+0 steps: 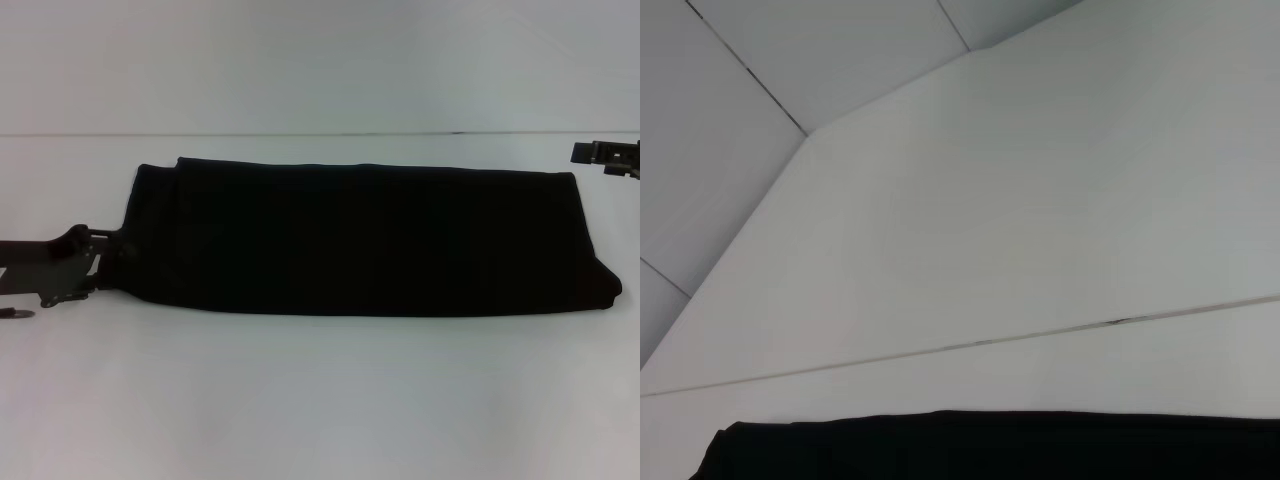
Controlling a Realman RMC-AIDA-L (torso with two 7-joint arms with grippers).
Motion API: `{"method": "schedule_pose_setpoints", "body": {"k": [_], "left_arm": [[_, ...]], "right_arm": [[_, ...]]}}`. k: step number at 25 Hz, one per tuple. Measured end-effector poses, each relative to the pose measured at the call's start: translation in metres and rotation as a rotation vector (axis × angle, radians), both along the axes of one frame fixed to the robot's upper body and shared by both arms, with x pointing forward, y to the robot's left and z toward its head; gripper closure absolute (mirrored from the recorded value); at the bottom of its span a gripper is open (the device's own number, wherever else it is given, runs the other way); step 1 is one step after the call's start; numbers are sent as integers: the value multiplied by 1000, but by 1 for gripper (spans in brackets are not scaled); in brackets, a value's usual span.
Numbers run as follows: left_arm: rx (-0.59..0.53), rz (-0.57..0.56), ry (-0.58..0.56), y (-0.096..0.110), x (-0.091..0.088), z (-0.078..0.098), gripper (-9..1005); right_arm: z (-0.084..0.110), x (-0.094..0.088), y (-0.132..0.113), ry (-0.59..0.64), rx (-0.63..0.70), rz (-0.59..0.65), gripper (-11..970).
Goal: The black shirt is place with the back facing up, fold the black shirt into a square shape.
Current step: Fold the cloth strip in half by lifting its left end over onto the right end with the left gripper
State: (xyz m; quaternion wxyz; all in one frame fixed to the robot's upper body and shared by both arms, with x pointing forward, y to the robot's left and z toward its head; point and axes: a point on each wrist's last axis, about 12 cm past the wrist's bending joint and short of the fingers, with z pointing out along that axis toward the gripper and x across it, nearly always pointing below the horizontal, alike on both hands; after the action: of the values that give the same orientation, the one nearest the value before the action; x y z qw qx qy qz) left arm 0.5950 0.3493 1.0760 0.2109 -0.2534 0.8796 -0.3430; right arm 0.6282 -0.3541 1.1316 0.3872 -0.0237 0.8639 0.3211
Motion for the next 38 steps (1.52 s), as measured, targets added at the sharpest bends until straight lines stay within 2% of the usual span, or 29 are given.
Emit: {"method": "schedule_pose_setpoints", "body": {"k": [2,7,18,23,27,31,33,34,38], "left_arm": [[0,-4,-1,0,-1,-1,248],[1,-11,-6,0,-3,-2,490],[17,-35,-17,1,-8,-6,932],[23,-58,-72,5,-13,-6,963],[15,-84,-163,14,-20,-2,969],[33,-70,-223,35,-38,0,970],[44,-24,-248,56,-55,-1,970],[46,-20,-250,58,-56,-1,970],[93,35,-249,88,-84,1,969]], "right_arm": [[0,0,0,0,0,0,168],[0,0,0,0,0,-1,169],[0,0,0,0,0,0,168],[-1,0,4,-3,3,6,168],[0,3,10,-20,25,4,168],[0,9,20,-30,41,1,168],[0,11,26,-34,44,3,168],[-1,12,30,-35,47,4,168],[-1,17,44,-40,59,13,169]]}}
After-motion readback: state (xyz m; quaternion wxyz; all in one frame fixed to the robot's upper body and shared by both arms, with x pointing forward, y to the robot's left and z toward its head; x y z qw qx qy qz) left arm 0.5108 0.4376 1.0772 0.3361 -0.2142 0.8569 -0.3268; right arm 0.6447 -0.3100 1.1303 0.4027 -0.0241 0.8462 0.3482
